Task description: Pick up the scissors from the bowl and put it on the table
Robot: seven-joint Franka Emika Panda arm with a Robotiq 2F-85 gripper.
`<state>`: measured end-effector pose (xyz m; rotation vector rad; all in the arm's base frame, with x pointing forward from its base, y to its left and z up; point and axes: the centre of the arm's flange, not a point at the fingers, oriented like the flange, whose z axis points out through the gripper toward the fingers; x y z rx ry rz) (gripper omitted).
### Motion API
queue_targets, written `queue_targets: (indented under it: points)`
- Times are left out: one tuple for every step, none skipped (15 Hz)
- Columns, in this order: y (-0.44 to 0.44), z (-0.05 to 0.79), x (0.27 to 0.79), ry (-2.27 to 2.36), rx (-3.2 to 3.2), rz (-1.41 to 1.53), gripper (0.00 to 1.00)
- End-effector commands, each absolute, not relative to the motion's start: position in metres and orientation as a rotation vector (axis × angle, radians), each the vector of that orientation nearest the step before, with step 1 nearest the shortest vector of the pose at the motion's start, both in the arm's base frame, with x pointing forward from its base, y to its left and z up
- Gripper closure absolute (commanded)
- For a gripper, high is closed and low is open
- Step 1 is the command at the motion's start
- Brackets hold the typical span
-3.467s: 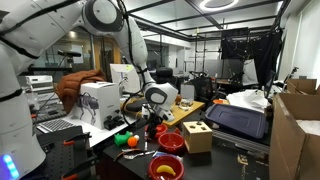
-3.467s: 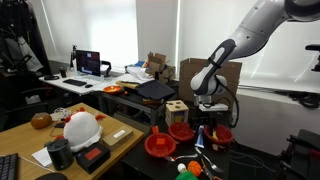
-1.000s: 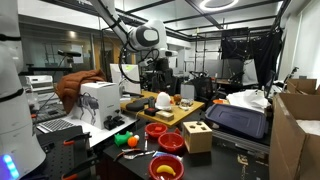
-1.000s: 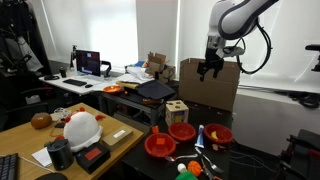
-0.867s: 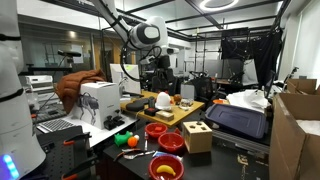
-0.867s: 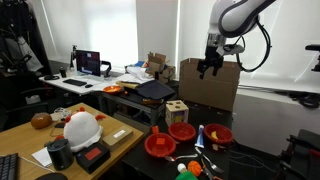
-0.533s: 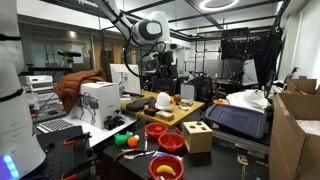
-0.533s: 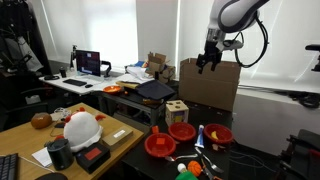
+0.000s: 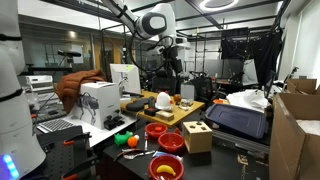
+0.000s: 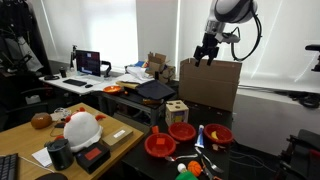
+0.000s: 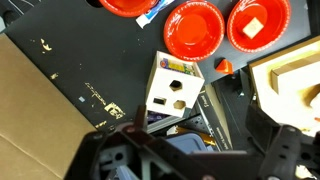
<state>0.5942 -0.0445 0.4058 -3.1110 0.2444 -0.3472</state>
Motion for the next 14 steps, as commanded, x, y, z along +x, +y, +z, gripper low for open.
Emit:
queue_targets:
  points:
    - [-0.057,0.437,0.599,0.242,-3.132,-0.195,0.00]
    - [-0.062,0.443,0.597,0.247,-3.145,-0.139,0.00]
    - [-0.068,0.451,0.594,0.250,-3.158,-0.085,0.00]
    - [-0.077,0.459,0.589,0.245,-3.174,-0.044,0.00]
    - [-0.085,0.467,0.585,0.245,-3.185,-0.006,0.00]
    - [-0.095,0.475,0.579,0.238,-3.196,0.026,0.00]
    - [-0.107,0.484,0.571,0.210,-3.207,0.048,0.00]
    - [-0.117,0.492,0.566,0.174,-3.216,0.060,0.00]
    - [-0.128,0.499,0.561,0.134,-3.225,0.069,0.00]
    - [-0.136,0.505,0.557,0.098,-3.227,0.075,0.00]
    - [-0.147,0.508,0.552,0.058,-3.227,0.083,0.00]
    - [-0.155,0.510,0.548,0.021,-3.216,0.085,0.00]
    - [-0.162,0.507,0.545,-0.036,-3.199,0.086,0.00]
    - [-0.165,0.504,0.543,-0.085,-3.186,0.085,0.00]
